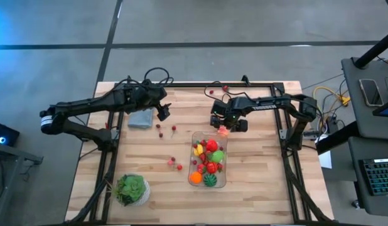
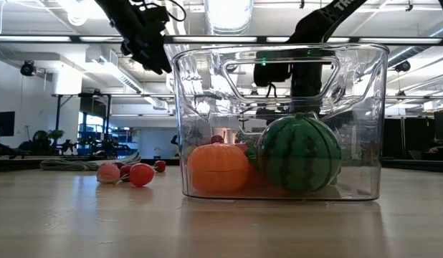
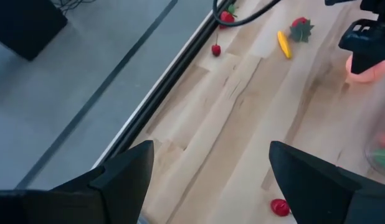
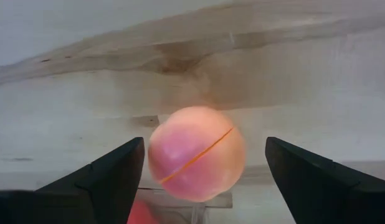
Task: Pick and placing Produce into tupperware
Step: Put the top peach into the transparent bin, then put the strawberry into the transparent bin
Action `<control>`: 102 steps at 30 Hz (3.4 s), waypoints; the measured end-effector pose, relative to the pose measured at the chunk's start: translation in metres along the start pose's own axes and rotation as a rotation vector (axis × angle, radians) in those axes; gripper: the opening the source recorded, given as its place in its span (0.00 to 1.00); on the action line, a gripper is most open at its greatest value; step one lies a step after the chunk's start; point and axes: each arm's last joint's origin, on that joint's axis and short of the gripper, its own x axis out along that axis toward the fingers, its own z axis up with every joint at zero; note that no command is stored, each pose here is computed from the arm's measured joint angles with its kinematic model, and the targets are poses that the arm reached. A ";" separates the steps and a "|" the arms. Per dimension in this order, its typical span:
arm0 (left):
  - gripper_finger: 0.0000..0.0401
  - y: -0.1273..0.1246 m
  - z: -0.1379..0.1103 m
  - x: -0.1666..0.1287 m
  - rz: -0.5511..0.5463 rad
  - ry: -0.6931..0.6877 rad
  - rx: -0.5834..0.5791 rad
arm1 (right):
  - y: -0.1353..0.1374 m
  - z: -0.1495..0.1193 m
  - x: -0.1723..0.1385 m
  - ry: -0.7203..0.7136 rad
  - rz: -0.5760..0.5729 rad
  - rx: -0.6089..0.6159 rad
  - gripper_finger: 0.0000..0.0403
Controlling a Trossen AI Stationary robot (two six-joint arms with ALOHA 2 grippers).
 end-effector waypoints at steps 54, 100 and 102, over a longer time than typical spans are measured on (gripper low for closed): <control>0.76 0.011 -0.001 0.004 0.035 0.015 0.091 | 0.039 -0.032 -0.121 -0.093 0.427 -0.268 0.61; 0.76 0.040 -0.007 0.043 0.010 0.141 0.003 | 0.003 0.060 -0.076 -0.091 -0.093 -0.122 0.91; 0.76 0.040 -0.007 0.044 0.010 0.144 0.002 | -0.003 0.077 -0.069 -0.076 -0.073 -0.108 0.91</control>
